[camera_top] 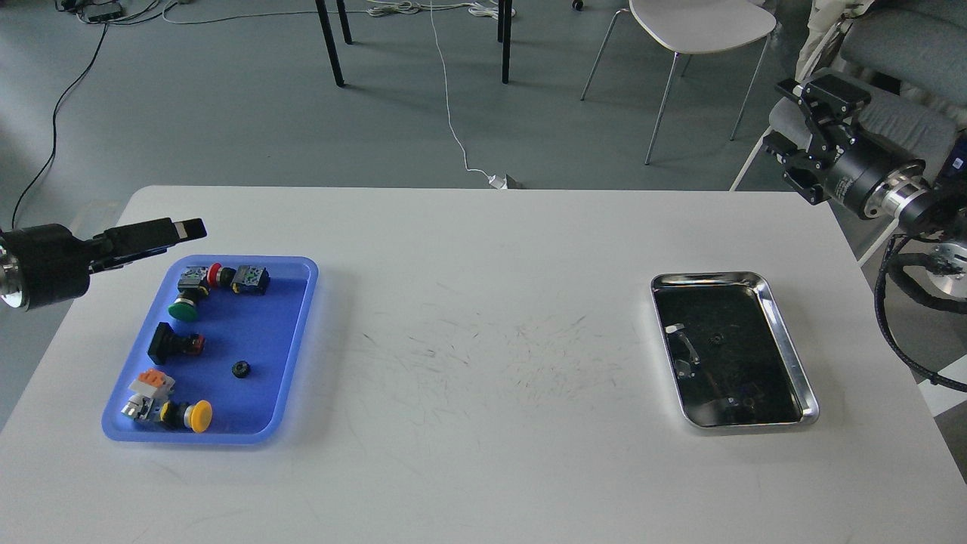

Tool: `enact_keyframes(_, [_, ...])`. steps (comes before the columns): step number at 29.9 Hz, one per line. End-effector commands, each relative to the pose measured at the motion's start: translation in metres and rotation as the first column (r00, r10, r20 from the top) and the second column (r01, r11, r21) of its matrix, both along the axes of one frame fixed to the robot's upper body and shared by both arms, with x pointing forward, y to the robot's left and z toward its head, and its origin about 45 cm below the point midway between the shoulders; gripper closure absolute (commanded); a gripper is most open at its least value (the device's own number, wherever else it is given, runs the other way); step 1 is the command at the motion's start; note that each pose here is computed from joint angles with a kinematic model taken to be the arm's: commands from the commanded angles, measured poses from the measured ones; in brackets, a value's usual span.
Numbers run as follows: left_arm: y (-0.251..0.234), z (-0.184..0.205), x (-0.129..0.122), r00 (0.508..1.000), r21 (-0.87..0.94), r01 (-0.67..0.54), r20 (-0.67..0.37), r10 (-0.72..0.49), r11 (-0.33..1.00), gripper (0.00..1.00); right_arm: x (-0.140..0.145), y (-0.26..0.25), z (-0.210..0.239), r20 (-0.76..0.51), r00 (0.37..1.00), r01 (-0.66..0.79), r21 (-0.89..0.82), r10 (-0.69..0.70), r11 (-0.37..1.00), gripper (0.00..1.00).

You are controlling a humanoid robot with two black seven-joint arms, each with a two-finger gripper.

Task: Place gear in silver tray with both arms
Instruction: 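Move the left gripper down over the blue tray of parts, then close the left gripper on a small black gear in the blue tray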

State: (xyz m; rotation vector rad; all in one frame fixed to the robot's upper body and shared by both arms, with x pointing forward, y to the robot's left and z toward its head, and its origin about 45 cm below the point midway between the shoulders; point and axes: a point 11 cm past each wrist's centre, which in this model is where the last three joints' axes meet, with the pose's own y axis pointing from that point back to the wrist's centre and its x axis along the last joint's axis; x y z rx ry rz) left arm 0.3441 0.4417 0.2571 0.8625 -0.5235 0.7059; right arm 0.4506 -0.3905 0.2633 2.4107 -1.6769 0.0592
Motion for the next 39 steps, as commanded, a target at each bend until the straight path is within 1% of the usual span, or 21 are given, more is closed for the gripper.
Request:
enact_keyframes(1, [0.005, 0.003, 0.006, 0.995, 0.026, -0.038, 0.091, 0.036, 0.999, 0.02, 0.000, 0.002, -0.002, -0.002, 1.000, -0.001, 0.005, 0.001, 1.000, 0.22])
enact_keyframes(3, [0.009, 0.003, 0.007, 0.991, 0.019, -0.067, 0.120, 0.064, 0.998, 0.02, 0.000, 0.002, -0.003, 0.000, 1.000, 0.008, 0.001, -0.008, 1.000, 0.22])
enact_keyframes(4, [0.008, 0.001, 0.002, 0.990, 0.006, -0.068, 0.122, 0.067, 0.998, 0.02, 0.000, 0.001, -0.004, -0.001, 1.000, 0.013, -0.001, -0.013, 1.000, 0.22])
enact_keyframes(5, [0.009, -0.010, -0.006, 0.993, -0.012, -0.081, 0.088, 0.081, 0.997, 0.02, -0.001, 0.001, -0.005, -0.003, 1.000, 0.011, -0.001, -0.011, 1.000, 0.22])
enact_keyframes(7, [0.010, -0.018, -0.015, 0.994, -0.035, -0.099, 0.039, 0.101, 0.994, 0.02, -0.001, 0.001, -0.007, -0.007, 1.000, 0.013, -0.001, -0.013, 1.000, 0.22])
enact_keyframes(9, [0.008, -0.013, -0.015, 0.995, -0.079, -0.095, 0.027, 0.098, 0.992, 0.02, -0.001, 0.001, -0.007, -0.007, 1.000, 0.013, -0.001, -0.013, 1.000, 0.22])
enact_keyframes(13, [0.006, -0.011, -0.024, 0.997, -0.074, -0.072, 0.001, 0.072, 0.995, 0.02, -0.003, 0.001, -0.010, -0.014, 1.000, 0.014, -0.002, -0.014, 1.000, 0.22])
enact_keyframes(16, [-0.008, -0.013, -0.030, 1.000, -0.062, -0.015, -0.010, 0.014, 0.998, 0.02, -0.003, 0.001, -0.011, -0.016, 1.000, 0.014, -0.002, -0.014, 1.000, 0.22])
enact_keyframes(19, [-0.022, -0.017, -0.036, 0.996, 0.008, 0.083, -0.018, -0.083, 0.996, 0.02, -0.003, 0.001, -0.011, -0.016, 1.000, 0.014, -0.002, -0.014, 1.000, 0.22])
enact_keyframes(23, [-0.025, -0.021, -0.038, 0.987, 0.109, 0.160, -0.014, -0.159, 0.981, 0.02, -0.004, 0.000, -0.012, -0.018, 1.000, 0.014, -0.003, -0.014, 1.000, 0.22])
enact_keyframes(27, [-0.033, -0.032, -0.039, 0.966, 0.220, 0.253, -0.010, -0.257, 0.942, 0.02, -0.005, 0.000, -0.014, -0.023, 1.000, 0.015, -0.003, -0.015, 1.000, 0.22])
enact_keyframes(32, [-0.059, -0.053, -0.040, 0.939, 0.229, 0.337, -0.014, -0.343, 0.913, 0.02, -0.005, 0.000, -0.014, -0.023, 1.000, 0.015, -0.003, -0.015, 1.000, 0.22])
enact_keyframes(34, [-0.056, -0.063, -0.046, 0.928, 0.277, 0.368, -0.043, -0.371, 0.888, 0.02, -0.005, 0.001, -0.013, -0.021, 1.000, 0.014, -0.002, -0.014, 1.000, 0.21])
enact_keyframes(36, [-0.058, -0.069, -0.046, 0.917, 0.308, 0.391, -0.044, -0.398, 0.867, 0.02, -0.005, -0.001, -0.013, -0.021, 1.000, 0.016, -0.004, -0.016, 1.000, 0.20])
enact_keyframes(39, [-0.073, -0.081, -0.048, 0.902, 0.289, 0.424, -0.048, -0.430, 0.858, 0.02, -0.005, -0.002, -0.013, -0.021, 1.000, 0.020, -0.007, -0.020, 1.000, 0.20])
